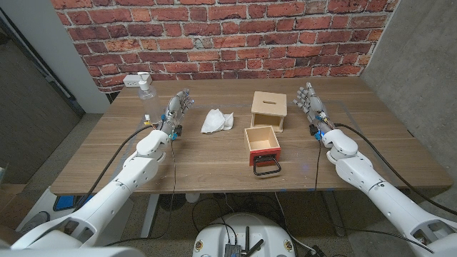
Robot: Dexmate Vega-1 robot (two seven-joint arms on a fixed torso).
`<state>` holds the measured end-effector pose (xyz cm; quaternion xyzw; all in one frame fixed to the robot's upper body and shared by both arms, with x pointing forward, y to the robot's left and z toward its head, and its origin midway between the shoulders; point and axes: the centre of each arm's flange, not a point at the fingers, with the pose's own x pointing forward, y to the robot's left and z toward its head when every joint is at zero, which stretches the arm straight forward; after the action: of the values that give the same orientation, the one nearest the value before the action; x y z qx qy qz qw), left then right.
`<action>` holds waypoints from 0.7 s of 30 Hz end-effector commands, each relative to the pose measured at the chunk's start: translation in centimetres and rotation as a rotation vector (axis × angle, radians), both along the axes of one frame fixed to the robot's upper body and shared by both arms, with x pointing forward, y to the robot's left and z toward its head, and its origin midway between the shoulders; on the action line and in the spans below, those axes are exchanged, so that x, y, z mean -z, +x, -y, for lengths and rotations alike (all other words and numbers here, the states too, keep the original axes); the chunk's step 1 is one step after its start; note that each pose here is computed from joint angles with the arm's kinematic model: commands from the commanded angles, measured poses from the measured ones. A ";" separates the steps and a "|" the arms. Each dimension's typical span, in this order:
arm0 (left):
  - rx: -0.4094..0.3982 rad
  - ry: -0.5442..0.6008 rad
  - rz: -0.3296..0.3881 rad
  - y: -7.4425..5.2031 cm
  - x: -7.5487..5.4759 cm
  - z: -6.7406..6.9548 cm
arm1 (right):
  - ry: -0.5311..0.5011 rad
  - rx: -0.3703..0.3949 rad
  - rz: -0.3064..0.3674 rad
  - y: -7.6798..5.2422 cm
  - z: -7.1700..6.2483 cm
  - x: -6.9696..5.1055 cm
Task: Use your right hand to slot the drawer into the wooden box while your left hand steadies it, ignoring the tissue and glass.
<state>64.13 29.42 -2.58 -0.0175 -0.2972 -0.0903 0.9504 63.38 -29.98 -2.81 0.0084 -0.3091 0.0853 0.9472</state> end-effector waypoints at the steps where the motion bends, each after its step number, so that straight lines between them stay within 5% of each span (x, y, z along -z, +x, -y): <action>1: -0.010 0.001 -0.002 -0.2 0.0 0.0 | -0.027 0.014 0.014 -1.2 0.3 0.0; 21: -0.017 0.029 -0.003 0.2 -0.8 0.4 | -0.080 0.069 0.046 -4.0 0.9 -0.3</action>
<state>64.06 29.26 -2.43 -0.0112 -0.2949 -0.0851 0.9517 60.84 -30.56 -2.45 -0.0279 -0.3213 0.0765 0.9435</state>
